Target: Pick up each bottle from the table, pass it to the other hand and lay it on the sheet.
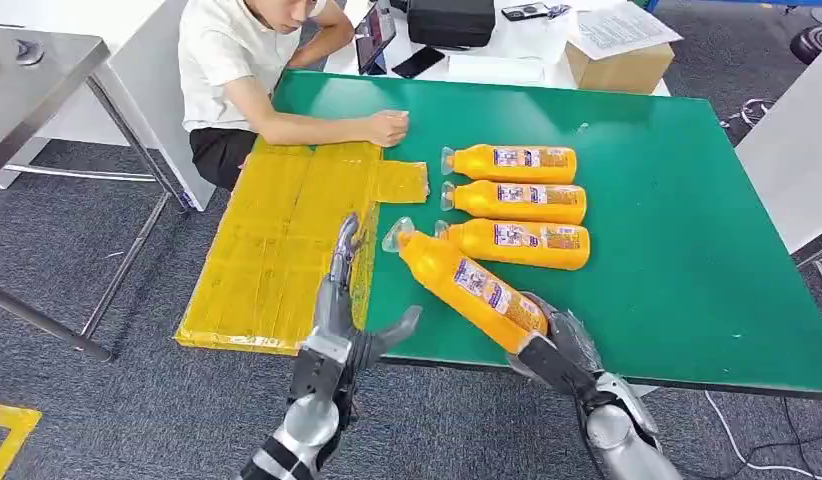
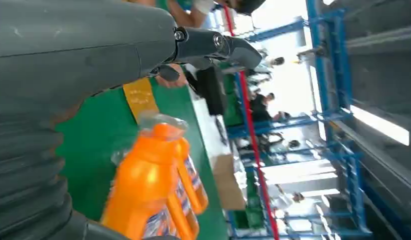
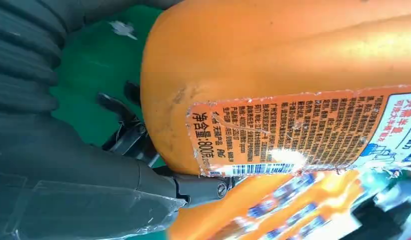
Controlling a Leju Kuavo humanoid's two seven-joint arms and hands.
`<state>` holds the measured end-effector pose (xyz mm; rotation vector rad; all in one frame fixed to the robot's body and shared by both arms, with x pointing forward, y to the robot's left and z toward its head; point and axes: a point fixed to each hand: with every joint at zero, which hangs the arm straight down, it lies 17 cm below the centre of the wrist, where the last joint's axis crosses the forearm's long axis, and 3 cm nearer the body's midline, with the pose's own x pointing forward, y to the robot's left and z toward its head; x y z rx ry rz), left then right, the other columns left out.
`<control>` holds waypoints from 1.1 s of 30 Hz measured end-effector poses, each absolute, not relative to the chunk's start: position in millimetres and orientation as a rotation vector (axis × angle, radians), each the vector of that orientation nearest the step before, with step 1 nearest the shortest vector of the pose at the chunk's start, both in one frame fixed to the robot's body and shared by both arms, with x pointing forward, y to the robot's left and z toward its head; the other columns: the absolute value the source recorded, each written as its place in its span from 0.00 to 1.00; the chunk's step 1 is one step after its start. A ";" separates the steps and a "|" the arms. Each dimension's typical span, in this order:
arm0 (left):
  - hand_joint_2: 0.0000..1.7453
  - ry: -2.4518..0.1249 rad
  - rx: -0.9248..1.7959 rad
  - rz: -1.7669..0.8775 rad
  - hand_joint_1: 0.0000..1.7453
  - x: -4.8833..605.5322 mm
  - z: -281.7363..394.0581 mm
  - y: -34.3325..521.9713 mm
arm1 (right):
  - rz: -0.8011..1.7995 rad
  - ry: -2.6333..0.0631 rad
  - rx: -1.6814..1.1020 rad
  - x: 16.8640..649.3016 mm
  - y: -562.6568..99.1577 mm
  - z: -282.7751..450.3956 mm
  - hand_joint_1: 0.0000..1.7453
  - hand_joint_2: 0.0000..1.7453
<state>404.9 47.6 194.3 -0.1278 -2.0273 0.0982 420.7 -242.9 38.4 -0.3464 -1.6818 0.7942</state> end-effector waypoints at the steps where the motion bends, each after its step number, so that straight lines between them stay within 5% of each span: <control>1: 1.00 -2.050 -0.124 0.088 0.00 395.0 195.7 48.3 | 0.767 -1.685 -0.352 416.0 -246.5 38.3 1.00 1.00; 19: 1.00 -2.238 -0.047 0.209 0.00 329.3 250.7 105.2 | 0.543 -1.730 -0.426 392.3 -272.4 57.7 1.00 1.00; 25: 1.00 -2.089 -0.302 0.392 0.00 328.8 237.5 119.4 | 0.463 -1.782 -0.451 388.6 -274.7 74.0 1.00 1.00; 33: 1.00 -1.802 -0.732 0.334 0.00 331.1 187.9 69.6 | 0.424 -1.906 -0.395 386.1 -253.8 104.8 1.00 1.00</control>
